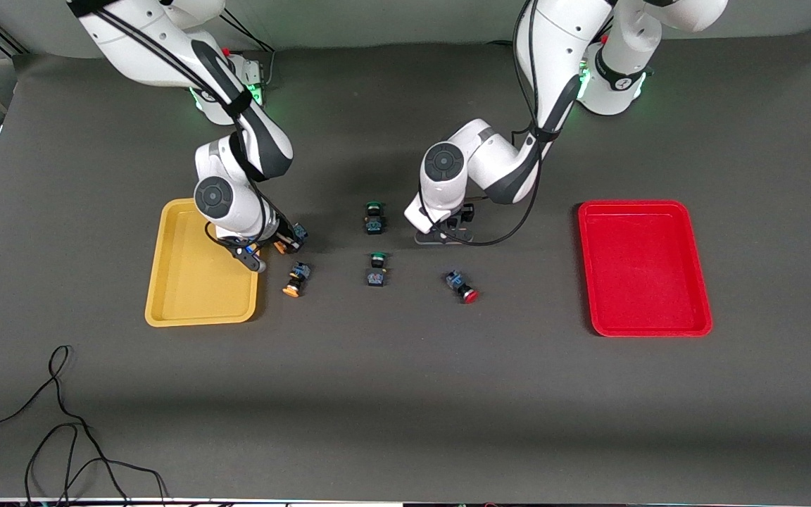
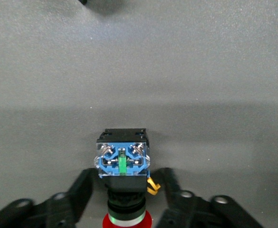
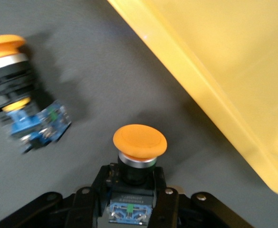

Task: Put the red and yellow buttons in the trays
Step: 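Grasp the yellow button while the left gripper grasps the red button, then place the yellow button while the left gripper places the red button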

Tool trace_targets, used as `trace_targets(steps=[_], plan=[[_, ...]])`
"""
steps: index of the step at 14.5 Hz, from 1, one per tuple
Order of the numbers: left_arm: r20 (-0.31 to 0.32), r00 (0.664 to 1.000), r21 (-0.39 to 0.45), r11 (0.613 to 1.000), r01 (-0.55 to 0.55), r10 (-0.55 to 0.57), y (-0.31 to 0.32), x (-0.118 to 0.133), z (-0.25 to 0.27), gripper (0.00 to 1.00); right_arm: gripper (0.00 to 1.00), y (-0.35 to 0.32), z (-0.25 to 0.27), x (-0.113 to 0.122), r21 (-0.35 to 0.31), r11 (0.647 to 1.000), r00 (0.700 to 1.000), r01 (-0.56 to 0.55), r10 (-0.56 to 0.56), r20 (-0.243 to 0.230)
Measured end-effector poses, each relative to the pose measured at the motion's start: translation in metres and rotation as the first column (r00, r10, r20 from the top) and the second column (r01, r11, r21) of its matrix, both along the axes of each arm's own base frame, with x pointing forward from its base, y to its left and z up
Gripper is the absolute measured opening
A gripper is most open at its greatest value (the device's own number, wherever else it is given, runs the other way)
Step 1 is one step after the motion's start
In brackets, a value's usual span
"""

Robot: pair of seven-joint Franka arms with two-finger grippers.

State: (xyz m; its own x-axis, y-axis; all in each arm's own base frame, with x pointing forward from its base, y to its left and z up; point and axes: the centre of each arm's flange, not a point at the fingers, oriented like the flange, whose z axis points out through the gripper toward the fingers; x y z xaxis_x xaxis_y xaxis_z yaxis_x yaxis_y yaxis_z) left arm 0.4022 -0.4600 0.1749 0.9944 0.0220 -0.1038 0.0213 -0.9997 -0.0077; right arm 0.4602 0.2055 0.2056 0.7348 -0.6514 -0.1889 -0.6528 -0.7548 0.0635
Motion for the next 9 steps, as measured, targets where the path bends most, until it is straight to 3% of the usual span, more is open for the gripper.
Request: trace_targets(steps=[2,5,9], plan=[[0.004,1.0,-0.003,1.0,-0.01,0.01,-0.002,0.002,0.003,0.41,0.41,-0.003,0.05,0.006,0.005,1.0,1.0,0.001,-0.001,0.004],[-0.001,1.0,0.005,1.0,-0.021,0.021,-0.005,0.007,0.016,0.38,0.41,-0.057,0.119,0.016,0.018,0.999,0.999,0.043,-0.043,0.023],[0.002,0.998,0.018,0.998,-0.055,0.055,0.001,0.036,0.113,0.38,0.41,-0.152,0.127,0.018,0.047,0.998,0.999,0.051,-0.05,-0.021]])
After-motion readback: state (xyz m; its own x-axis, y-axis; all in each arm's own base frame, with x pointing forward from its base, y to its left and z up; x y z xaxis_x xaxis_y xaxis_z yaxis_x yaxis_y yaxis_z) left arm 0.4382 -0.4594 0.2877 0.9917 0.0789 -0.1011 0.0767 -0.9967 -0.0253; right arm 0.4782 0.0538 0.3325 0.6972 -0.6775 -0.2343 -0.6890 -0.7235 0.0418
